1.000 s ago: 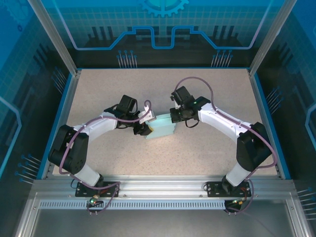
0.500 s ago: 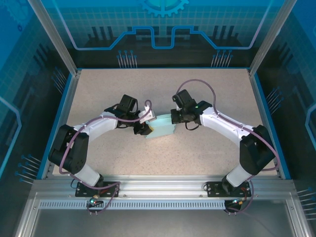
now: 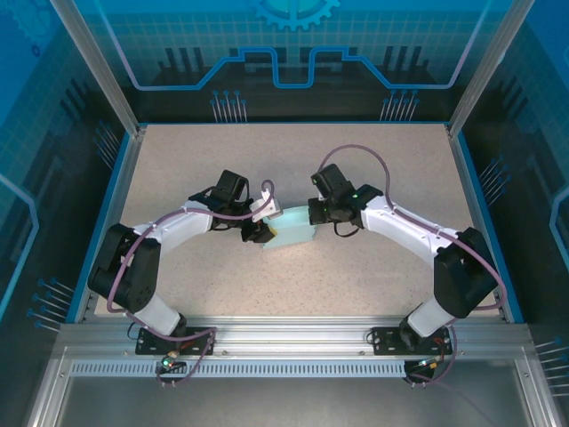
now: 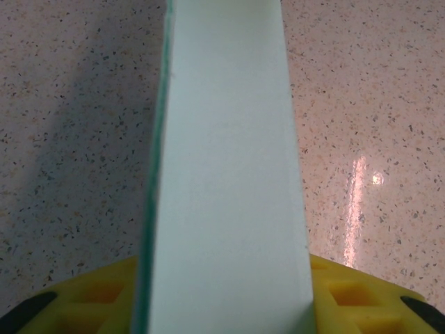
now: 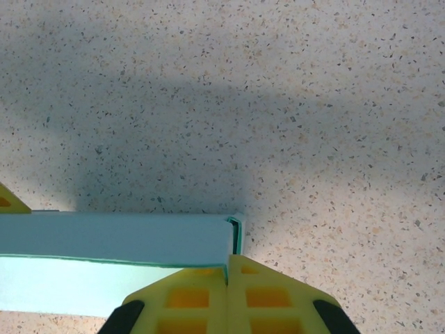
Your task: Fold the paper box
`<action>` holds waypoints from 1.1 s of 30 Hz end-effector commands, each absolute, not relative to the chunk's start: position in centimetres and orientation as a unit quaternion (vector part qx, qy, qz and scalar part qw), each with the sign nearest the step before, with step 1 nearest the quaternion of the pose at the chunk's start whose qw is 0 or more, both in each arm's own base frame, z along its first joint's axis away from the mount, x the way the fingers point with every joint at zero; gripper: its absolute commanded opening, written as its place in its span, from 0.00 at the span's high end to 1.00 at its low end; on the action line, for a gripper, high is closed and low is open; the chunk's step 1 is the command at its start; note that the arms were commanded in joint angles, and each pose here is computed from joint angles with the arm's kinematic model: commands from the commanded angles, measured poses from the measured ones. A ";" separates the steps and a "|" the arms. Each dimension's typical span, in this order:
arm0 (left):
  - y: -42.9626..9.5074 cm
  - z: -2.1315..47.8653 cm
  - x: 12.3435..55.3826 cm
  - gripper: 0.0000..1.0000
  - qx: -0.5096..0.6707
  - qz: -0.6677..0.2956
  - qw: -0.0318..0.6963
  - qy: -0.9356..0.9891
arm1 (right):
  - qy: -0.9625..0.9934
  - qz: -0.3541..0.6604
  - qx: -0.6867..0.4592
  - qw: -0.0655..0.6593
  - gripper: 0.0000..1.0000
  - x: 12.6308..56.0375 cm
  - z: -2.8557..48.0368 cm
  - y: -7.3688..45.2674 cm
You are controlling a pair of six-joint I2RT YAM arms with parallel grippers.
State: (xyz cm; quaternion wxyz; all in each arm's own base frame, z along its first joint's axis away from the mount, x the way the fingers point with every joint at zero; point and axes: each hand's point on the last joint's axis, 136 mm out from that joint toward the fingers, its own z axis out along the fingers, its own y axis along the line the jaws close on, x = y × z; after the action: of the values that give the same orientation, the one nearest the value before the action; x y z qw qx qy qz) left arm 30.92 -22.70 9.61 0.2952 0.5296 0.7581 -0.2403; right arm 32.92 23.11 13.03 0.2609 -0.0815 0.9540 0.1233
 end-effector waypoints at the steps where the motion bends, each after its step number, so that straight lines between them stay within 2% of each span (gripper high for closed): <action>1: -22.3 8.6 31.8 0.59 0.522 -0.214 0.282 0.776 | 0.963 0.121 -0.109 0.215 1.00 29.6 10.9 23.7; 12: -22.4 8.6 32.0 0.55 0.519 -0.215 0.283 0.777 | 0.948 0.106 -0.130 0.269 1.00 30.0 11.9 23.9; 22: -22.8 9.7 32.1 0.38 0.509 -0.228 0.299 0.774 | 0.948 0.079 -0.112 0.288 1.00 29.9 12.4 23.7; 33: -22.7 10.3 32.1 0.30 0.503 -0.226 0.306 0.776 | 0.952 0.076 -0.084 0.284 1.00 29.4 11.8 24.8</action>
State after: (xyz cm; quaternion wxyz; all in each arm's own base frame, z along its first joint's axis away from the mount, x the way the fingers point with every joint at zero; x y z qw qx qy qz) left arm 31.50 -22.38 9.01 0.2859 0.5082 0.7801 -0.2269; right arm 30.81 24.25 13.01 0.3120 -0.0855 0.9424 0.0850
